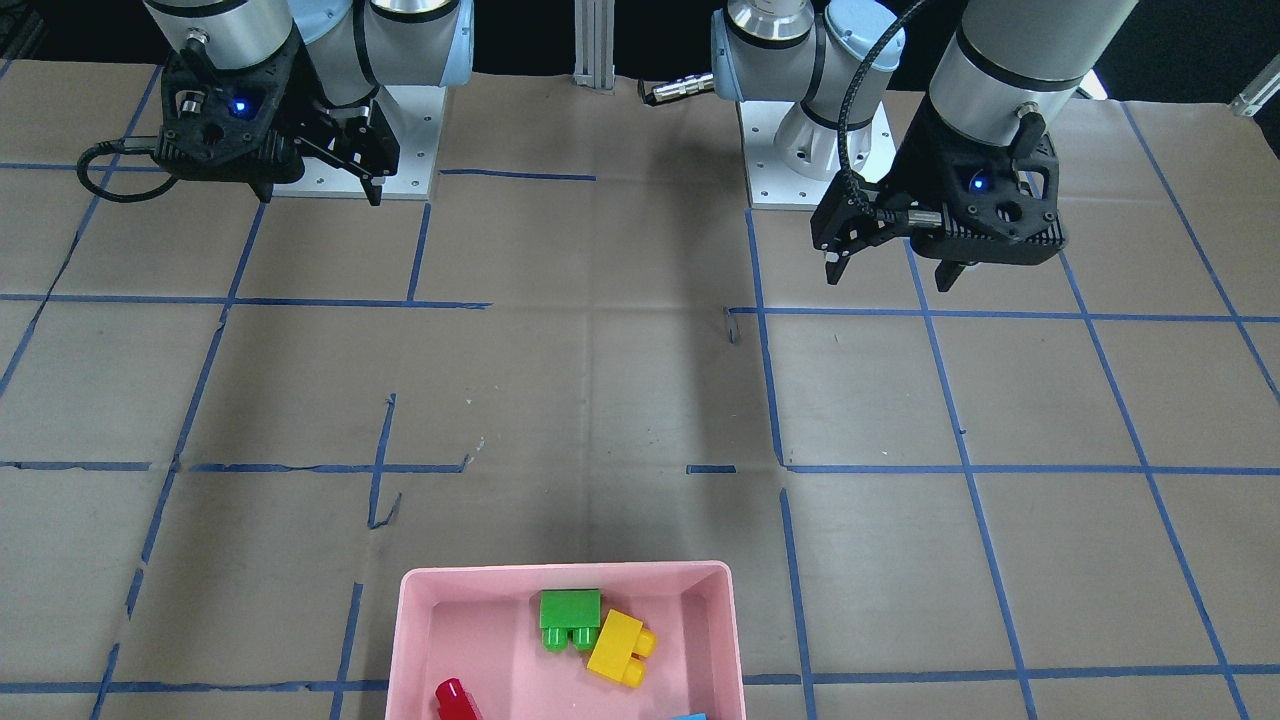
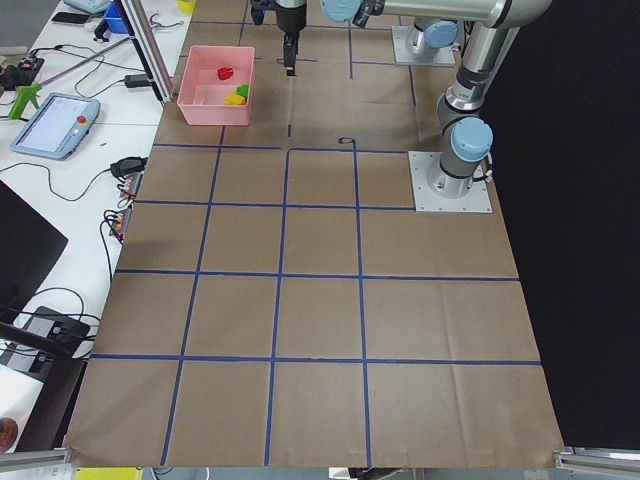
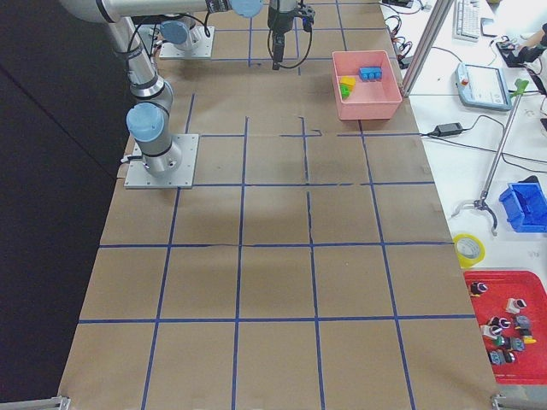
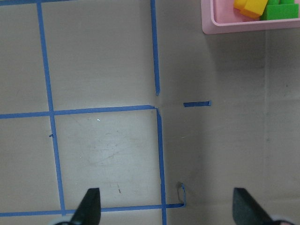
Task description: Put all blocks into box
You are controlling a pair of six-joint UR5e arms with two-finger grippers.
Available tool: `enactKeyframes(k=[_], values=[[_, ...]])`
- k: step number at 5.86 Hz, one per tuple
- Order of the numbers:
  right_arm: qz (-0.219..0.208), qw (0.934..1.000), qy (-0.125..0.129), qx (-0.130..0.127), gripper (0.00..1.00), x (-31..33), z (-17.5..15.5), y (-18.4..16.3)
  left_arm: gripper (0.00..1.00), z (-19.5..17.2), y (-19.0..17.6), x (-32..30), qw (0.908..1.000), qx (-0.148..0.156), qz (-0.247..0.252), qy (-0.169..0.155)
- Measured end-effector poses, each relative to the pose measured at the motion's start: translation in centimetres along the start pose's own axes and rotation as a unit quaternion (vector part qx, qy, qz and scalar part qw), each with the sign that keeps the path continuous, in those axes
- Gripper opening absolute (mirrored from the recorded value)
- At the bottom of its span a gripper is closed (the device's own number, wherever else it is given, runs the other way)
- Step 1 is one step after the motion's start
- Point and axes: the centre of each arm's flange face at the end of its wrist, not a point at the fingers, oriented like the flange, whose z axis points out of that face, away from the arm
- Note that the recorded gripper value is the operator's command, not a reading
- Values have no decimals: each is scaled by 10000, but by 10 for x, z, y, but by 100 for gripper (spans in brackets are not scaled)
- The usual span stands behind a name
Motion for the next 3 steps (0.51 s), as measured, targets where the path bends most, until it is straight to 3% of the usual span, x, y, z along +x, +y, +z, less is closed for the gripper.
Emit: enactKeyframes(k=[3], values=[[-3,10000,-12,-5,100,-1,0,0,100,2,-2,0,10000,-17,24,7]])
